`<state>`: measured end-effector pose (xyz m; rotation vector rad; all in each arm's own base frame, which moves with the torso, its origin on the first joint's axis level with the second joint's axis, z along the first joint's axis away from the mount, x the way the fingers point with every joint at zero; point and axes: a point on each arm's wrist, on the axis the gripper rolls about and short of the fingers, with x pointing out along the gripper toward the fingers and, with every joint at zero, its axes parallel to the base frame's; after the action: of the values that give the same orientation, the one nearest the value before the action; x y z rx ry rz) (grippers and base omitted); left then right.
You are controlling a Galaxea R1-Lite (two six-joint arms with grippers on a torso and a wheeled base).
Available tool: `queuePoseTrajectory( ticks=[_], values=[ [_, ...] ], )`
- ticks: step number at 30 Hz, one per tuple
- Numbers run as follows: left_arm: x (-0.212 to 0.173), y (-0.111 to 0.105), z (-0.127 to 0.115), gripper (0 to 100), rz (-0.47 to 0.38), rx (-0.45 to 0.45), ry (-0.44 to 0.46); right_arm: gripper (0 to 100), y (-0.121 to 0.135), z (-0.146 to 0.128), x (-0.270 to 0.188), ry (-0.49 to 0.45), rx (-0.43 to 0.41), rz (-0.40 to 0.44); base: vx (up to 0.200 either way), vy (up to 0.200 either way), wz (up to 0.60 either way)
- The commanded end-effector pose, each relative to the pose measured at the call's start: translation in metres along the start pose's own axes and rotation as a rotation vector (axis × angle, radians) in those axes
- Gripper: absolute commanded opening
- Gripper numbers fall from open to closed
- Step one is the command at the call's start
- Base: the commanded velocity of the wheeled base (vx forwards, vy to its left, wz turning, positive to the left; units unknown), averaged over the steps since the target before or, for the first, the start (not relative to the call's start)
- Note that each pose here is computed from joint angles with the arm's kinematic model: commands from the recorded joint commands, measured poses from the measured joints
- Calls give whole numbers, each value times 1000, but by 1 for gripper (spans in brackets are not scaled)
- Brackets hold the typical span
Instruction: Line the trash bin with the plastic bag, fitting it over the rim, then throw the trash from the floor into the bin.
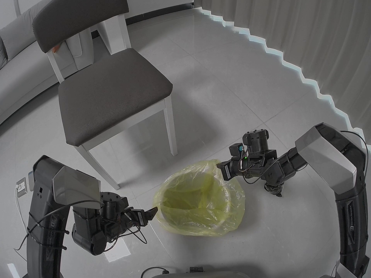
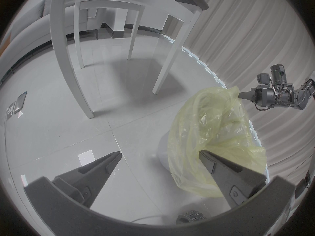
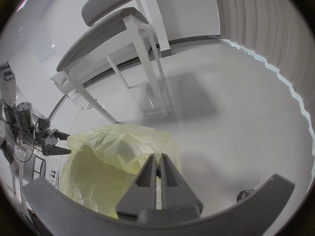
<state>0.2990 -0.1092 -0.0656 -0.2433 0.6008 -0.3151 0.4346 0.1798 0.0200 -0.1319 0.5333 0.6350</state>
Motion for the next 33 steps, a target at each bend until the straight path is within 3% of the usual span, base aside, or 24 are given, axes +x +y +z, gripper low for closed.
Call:
queuePoseTrajectory(
  ticks=[1,6,13,14,26,33],
  values=[
    [5,3,-3,100,8,-3,6,0,2,-12,22,24,0,12,0,0,0],
    [5,4,-3,100,10,-5,5,0,-1,-29,38,55,6,16,0,0,0],
    [7,4,-3,100,8,-4,-1,0,-5,-27,41,34,1,8,0,0,0],
    [7,5,-3,100,9,-7,-1,100,-6,-24,39,29,-3,6,0,0,0],
    [6,4,-2,100,7,-6,-10,100,-23,27,-23,-58,-7,-52,0,0,0],
    [8,3,-1,100,0,-3,-22,100,-12,28,-58,-40,-19,-48,0,0,0]
  ],
)
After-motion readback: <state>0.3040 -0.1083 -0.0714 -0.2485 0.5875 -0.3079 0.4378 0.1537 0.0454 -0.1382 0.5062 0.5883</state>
